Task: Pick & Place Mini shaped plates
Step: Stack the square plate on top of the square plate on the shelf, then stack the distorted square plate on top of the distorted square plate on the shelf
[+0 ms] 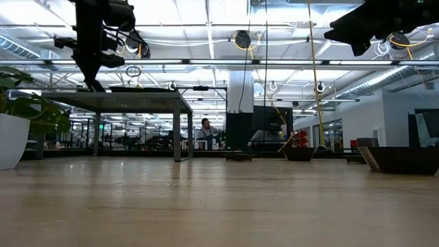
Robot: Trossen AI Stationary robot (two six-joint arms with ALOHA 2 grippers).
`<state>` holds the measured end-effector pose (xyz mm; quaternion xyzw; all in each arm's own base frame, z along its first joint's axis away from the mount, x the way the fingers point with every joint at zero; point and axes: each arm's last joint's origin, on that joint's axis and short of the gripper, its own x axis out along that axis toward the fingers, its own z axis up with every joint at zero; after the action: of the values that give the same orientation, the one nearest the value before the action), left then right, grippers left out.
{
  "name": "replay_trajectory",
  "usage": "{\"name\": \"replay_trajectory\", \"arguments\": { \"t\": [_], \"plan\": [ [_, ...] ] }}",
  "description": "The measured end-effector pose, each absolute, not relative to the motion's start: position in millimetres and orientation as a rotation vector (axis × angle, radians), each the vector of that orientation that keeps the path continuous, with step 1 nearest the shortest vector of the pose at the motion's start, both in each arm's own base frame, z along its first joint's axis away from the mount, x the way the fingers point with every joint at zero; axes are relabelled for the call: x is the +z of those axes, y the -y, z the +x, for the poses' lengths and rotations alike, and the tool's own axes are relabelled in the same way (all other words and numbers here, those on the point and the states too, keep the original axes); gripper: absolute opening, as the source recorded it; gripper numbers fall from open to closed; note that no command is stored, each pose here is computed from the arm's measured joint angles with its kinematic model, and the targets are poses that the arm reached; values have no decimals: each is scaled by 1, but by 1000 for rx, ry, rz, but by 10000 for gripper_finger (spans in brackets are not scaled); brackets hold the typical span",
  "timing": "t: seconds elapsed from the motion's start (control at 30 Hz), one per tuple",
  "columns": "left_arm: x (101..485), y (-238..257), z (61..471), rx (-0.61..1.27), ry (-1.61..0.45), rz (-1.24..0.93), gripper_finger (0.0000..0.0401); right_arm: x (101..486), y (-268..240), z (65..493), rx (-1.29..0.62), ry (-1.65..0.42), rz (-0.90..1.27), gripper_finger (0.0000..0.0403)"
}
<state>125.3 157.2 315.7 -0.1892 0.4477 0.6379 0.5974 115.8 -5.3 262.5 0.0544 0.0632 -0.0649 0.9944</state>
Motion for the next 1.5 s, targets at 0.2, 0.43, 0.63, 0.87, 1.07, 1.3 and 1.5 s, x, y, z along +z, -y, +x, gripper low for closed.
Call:
{"name": "replay_trajectory", "arguments": {
  "t": [0.2,0.43,0.63,0.87,1.07,1.3,1.5],
  "plan": [
    [316,-158,127,1487,-1018,-436,41,262,5,116,-130,-127,109,141],
    [316,-158,127,1466,-1044,-405,111,263,5,116,-130,-127,109,141],
    [317,-156,132,1420,-1049,-370,138,262,5,116,-130,-127,109,141],
    [324,-149,160,1224,-877,-368,135,262,5,116,-130,-127,109,141],
    [341,-138,198,937,-633,-282,128,262,5,116,-130,-127,109,141],
    [368,-116,231,591,-331,-192,127,263,5,116,-130,-127,109,141],
    [381,-96,244,458,-193,-184,127,262,5,116,-130,-127,109,141]
  ]
}}
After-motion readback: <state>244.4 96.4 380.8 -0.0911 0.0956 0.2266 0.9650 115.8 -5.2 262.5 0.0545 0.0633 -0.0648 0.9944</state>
